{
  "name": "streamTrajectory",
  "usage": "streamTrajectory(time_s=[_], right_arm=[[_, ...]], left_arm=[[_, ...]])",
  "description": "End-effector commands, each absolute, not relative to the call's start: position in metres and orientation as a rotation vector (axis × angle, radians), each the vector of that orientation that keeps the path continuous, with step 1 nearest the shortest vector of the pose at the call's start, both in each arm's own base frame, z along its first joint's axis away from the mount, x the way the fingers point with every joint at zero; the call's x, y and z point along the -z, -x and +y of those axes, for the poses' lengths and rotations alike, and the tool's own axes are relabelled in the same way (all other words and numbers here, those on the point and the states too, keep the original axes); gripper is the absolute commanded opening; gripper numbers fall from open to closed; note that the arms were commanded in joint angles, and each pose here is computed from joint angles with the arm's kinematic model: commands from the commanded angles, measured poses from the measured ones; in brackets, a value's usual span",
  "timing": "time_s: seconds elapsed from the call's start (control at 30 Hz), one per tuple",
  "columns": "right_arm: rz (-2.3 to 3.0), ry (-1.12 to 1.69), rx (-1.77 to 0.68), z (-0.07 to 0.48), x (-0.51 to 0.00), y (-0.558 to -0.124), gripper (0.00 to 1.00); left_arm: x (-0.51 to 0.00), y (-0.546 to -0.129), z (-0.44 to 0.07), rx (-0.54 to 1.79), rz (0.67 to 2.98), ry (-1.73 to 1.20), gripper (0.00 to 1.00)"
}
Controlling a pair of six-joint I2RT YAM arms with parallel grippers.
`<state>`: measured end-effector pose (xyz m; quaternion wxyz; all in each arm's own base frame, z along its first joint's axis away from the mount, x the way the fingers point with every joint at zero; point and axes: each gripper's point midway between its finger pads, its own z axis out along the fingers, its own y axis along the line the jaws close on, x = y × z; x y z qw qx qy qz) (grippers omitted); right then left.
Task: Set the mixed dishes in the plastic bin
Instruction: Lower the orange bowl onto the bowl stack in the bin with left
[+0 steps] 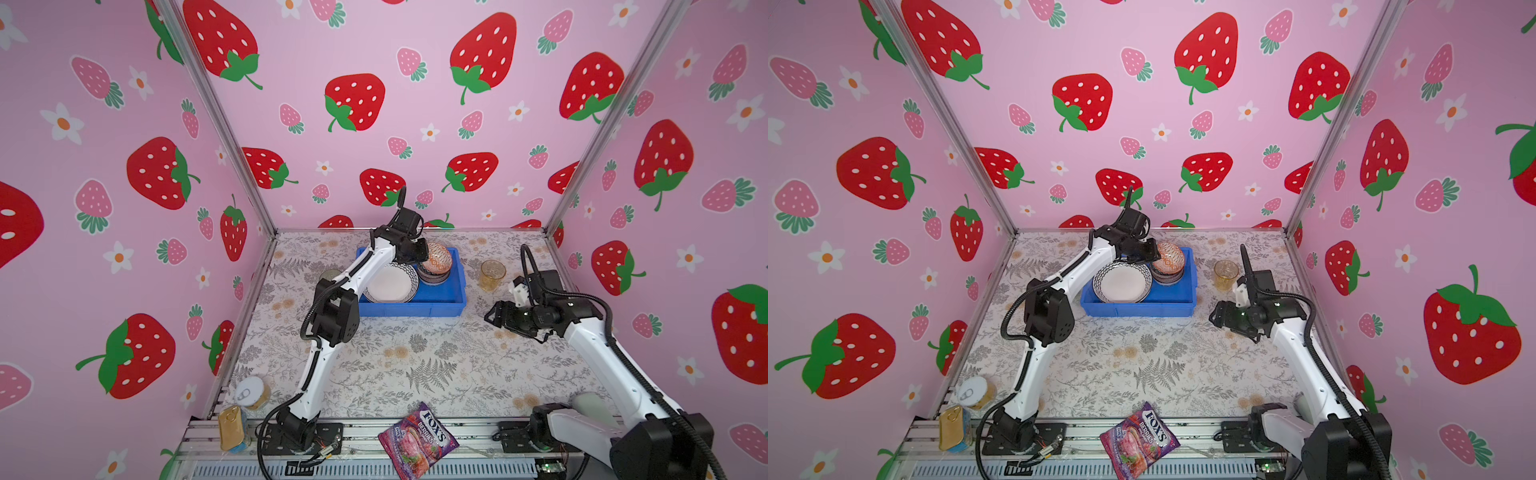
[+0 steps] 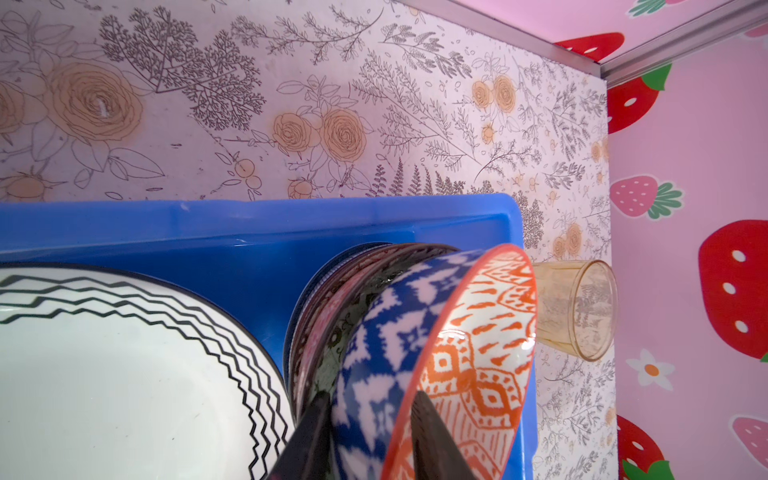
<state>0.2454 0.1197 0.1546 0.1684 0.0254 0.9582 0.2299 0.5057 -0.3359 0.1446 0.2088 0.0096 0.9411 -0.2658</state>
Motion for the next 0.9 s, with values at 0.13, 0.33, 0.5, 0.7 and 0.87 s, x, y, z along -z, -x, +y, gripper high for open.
streamTrajectory(time_s=[0.13,0.33,0.5,0.7,0.87], right_arm=[[2.712,-0.046,-0.657,0.118,-0.156,-0.242,0.74],[2.710,-0.047,-0.659,0.118,-0.157,-0.242,0.74],[2.709,-0.045,-0.662,0.118,-0.157,-0.242,0.74],[2.707,-0.047,-0.662,0.118,-0.158,-0.242,0.74],[2.708,-0.043,-0.668,0.119,-0.157,-0.244,0.74]], left_arm=[[-0.186,-0.501,-0.344,0.798,2.549,-0.060,0.51],[-0.196,-0.500,-0.343,0.809,2.535,-0.061,0.62],[-0.195,-0.501,-0.344,0.813,2.533,-0.061,0.65],[-0.192,-0.498,-0.347,0.831,2.547,-0.066,0.65],[-0.201,-0.495,-0.343,0.806,2.536,-0.090,0.67]])
